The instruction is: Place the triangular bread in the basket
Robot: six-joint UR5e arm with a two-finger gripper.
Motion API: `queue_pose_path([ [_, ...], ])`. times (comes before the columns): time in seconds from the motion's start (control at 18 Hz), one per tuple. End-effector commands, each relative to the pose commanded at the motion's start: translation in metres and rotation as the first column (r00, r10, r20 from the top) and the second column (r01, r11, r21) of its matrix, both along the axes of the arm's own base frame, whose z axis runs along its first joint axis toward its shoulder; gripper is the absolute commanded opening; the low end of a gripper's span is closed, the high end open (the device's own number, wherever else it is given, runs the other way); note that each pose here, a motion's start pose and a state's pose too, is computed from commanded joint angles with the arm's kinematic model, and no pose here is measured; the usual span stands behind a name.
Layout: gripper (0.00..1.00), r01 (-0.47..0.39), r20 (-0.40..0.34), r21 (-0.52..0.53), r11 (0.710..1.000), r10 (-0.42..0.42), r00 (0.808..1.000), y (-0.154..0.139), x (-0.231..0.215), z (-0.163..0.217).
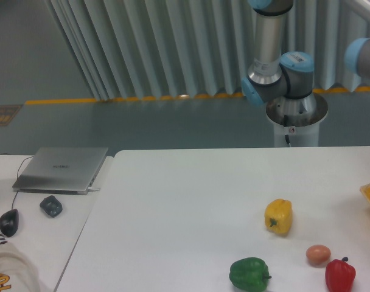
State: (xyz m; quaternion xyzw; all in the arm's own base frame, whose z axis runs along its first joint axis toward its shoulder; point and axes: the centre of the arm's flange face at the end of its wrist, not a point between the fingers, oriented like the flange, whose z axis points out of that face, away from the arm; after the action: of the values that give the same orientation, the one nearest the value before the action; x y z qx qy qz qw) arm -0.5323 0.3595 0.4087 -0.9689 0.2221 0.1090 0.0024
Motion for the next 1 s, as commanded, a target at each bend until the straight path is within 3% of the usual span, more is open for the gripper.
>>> queue_pose_path([
  [0.22,0.52,-0.015,-0.013,0.003,1.0,0.015,1.0,-0.013,-0.018,-0.007],
  [0.28,0.65,-0.019,-0.025,0.007,1.0,0.019,1.0,-0.014,-0.02,-0.006],
  [0.33,0.98,-0.02,-0.023,0.007,1.0,0.02,1.0,-0.015,-0.021,-0.008],
  [1.0,1.0,0.001,-0.029,0.014,1.0,-0.001,1.0,-0.004,-0.012,-0.006],
])
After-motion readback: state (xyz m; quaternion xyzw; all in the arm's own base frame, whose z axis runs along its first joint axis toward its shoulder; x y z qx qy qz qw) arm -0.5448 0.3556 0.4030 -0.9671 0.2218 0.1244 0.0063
